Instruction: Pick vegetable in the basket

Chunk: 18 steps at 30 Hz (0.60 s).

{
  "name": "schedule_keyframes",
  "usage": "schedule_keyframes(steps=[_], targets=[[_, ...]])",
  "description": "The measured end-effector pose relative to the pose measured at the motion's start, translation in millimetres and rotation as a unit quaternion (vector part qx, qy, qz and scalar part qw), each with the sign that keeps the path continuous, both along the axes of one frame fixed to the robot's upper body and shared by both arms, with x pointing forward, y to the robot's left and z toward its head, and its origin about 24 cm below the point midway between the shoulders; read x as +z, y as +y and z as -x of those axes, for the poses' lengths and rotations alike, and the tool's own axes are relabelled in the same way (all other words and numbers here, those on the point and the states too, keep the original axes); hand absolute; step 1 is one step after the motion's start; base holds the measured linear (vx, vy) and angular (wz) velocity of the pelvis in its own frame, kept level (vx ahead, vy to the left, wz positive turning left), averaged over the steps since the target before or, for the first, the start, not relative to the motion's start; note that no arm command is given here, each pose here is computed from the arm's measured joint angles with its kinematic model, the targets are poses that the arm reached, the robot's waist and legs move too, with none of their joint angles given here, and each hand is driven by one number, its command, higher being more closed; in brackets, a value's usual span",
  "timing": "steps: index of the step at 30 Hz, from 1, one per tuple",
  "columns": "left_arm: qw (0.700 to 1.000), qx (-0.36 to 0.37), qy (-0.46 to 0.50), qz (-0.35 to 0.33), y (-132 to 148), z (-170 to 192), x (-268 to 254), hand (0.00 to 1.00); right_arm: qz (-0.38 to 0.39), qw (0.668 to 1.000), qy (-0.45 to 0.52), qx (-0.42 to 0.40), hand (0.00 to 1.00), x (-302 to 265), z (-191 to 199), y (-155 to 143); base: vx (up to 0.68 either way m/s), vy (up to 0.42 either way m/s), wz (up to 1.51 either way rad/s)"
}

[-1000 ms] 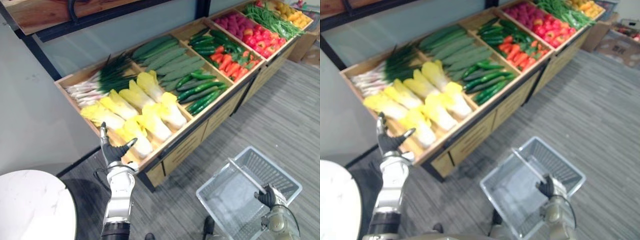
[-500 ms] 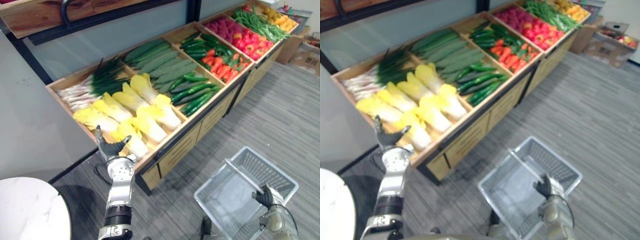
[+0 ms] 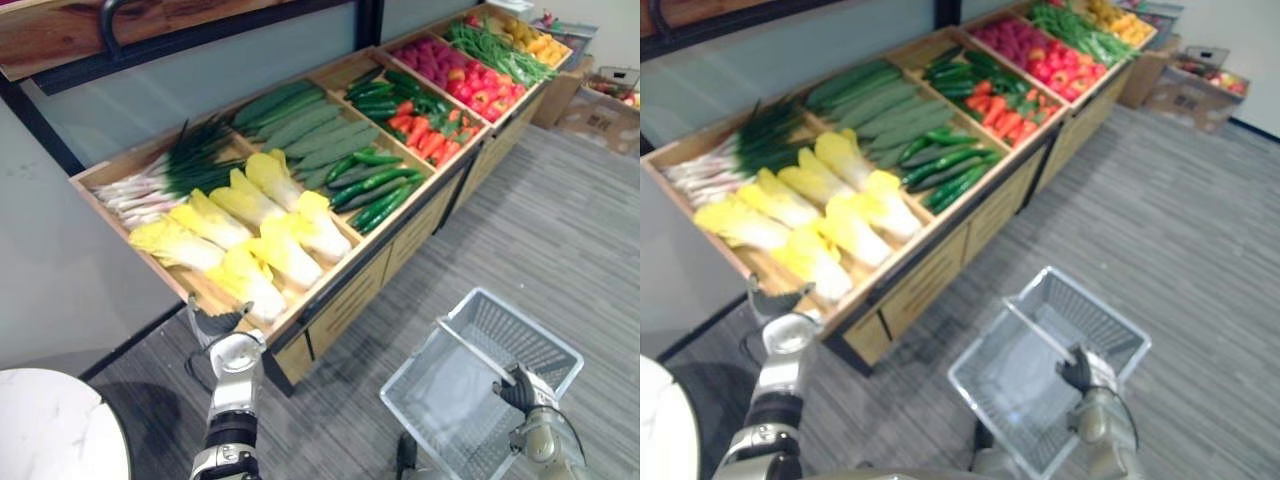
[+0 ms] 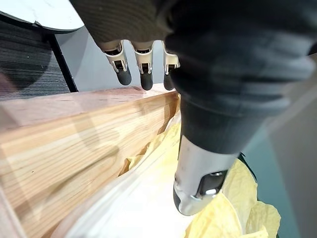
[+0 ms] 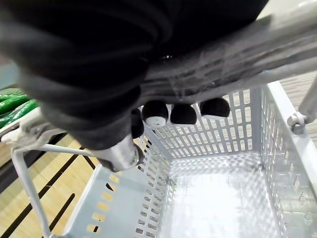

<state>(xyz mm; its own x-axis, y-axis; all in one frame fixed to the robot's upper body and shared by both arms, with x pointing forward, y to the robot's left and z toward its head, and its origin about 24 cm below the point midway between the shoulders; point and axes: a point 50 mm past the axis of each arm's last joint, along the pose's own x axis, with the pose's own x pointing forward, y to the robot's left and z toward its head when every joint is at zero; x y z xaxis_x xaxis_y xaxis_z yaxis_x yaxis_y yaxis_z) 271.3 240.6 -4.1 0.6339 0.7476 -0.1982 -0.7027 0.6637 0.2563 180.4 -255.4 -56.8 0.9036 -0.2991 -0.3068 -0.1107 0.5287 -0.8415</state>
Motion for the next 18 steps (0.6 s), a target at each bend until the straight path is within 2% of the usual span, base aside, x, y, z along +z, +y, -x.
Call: schedule_keyframes(steps=[18], targets=[[1.000,0.008,-0.002,-0.008,-0.1,-4.1,3.2,0.00,0.000,1.000,-0.011,0.018,1.00,4.2,-4.7,7.4,0.00,0.000,0.00]])
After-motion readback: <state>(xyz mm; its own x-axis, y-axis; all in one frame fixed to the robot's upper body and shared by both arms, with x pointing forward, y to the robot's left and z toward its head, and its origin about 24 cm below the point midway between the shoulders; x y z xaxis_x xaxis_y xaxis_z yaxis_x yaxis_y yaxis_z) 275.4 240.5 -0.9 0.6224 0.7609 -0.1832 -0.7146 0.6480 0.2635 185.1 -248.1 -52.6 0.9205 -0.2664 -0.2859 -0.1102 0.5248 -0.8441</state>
